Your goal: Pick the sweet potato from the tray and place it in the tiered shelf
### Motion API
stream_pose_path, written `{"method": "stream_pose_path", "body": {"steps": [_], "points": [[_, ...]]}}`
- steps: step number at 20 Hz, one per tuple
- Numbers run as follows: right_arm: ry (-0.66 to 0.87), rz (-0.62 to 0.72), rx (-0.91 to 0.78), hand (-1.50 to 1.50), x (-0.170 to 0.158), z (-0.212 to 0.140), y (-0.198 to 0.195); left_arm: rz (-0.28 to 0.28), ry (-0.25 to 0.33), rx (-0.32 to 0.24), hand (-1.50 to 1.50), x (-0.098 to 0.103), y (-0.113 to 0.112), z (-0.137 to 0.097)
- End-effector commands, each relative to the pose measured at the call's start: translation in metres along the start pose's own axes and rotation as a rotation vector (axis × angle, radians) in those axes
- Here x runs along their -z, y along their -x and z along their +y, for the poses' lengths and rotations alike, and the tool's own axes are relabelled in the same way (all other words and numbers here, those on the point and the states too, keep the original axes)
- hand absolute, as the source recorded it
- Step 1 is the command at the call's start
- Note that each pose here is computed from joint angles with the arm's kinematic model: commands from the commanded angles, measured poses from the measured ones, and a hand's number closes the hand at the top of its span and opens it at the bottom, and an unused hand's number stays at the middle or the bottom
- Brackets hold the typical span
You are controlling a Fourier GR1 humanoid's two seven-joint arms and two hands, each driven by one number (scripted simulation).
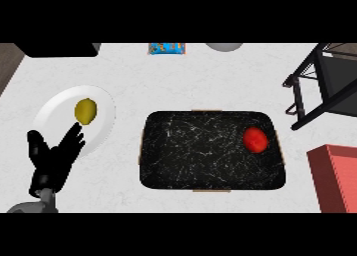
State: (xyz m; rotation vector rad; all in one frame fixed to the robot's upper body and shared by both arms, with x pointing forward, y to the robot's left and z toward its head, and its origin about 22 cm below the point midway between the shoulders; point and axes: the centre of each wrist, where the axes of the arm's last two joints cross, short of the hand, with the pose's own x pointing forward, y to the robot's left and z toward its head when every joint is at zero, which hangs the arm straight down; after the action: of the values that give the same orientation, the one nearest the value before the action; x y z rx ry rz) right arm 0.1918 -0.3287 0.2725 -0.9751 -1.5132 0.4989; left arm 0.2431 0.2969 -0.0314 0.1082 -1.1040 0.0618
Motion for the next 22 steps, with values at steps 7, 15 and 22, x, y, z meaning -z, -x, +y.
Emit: {"method": "stream_pose_path", "body": {"steps": [7,15,22], "points": [[0.145,0.067,0.064,1.5,0.048,-0.107,-0.009,-0.001,0.034,0.004,0.0,-0.006,-0.008,-0.003],[0.085,0.085,0.028,1.5,0.1,-0.12,0.024,-0.001,0.033,-0.002,0.0,0.006,0.003,-0.01],[0.025,0.064,-0.066,1.5,0.135,-0.108,0.064,-0.015,0.04,0.012,0.0,0.003,-0.018,-0.008]]}}
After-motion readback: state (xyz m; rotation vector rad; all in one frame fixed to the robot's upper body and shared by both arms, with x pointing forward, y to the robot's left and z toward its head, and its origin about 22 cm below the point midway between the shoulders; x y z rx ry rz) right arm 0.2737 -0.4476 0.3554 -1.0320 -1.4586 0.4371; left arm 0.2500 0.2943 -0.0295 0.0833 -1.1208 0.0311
